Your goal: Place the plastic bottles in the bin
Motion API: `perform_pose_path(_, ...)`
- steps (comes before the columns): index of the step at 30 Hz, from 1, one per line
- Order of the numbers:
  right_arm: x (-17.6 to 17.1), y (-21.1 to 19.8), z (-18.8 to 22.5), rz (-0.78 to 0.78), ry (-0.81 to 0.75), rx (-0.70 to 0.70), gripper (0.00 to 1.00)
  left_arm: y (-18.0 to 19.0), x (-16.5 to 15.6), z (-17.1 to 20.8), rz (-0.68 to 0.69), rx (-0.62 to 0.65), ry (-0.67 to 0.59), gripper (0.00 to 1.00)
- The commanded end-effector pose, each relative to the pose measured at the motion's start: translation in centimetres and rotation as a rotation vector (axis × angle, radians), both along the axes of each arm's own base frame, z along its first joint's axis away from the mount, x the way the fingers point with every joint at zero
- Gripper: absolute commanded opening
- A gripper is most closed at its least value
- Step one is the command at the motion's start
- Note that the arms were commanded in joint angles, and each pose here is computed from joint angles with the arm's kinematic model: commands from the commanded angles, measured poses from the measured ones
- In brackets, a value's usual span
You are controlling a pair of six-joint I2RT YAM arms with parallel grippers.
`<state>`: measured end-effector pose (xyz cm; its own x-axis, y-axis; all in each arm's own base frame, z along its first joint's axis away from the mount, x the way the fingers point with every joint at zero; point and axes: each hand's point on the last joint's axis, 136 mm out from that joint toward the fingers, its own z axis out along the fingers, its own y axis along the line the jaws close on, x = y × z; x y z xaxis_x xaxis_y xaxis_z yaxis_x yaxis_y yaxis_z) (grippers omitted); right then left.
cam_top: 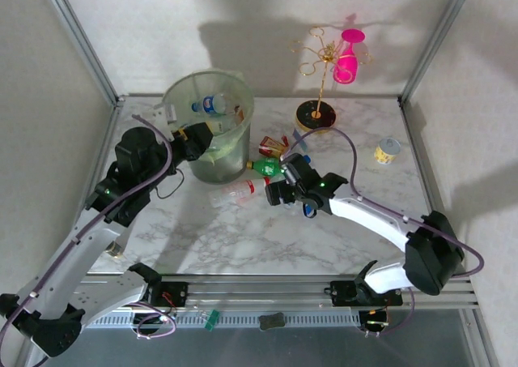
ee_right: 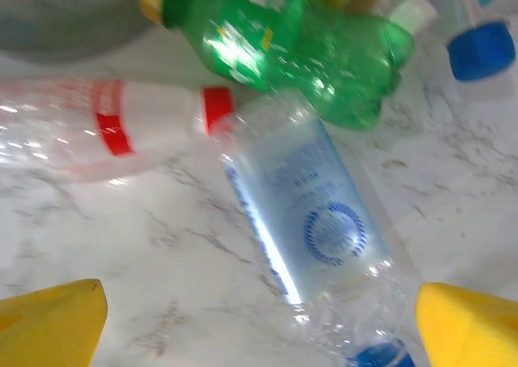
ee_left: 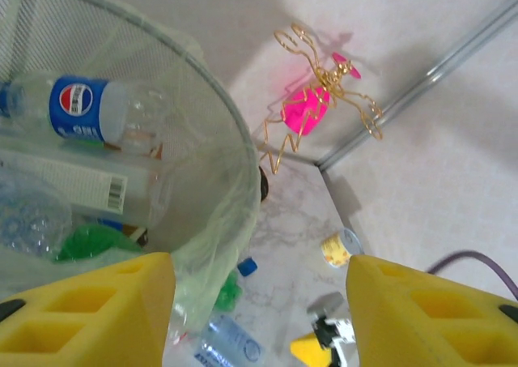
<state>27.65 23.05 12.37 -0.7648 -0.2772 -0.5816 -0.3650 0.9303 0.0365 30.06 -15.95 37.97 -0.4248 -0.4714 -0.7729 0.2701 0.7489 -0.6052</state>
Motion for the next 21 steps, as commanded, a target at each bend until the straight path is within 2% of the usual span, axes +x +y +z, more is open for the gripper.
perform_pose_path(1,1.3,-2.8,-1.1,-0.080,-0.019,-0.104,0.99,-1.0,-1.3,-0.6,-0.083,0.006,-0.007,0.58)
perform_pose_path(6,2.6,-2.9,-3.5,-0.084,0.029,-0.071,0.99,-1.3,-1.7,-0.6,-0.110,0.019,-0.018,0.59)
perform_pose_path(14,1.8,-1.4,-6.5,-0.025,0.109,-0.047,0.97,-2.3,-2.1,-1.0,-0.179,0.023,-0.023,0.60)
perform_pose_path(21,2.0,-1.1,-7.7,-0.017,0.130,-0.061,0.91,-3.1,-2.0,-1.3,-0.213,-0.001,-0.012,0.60)
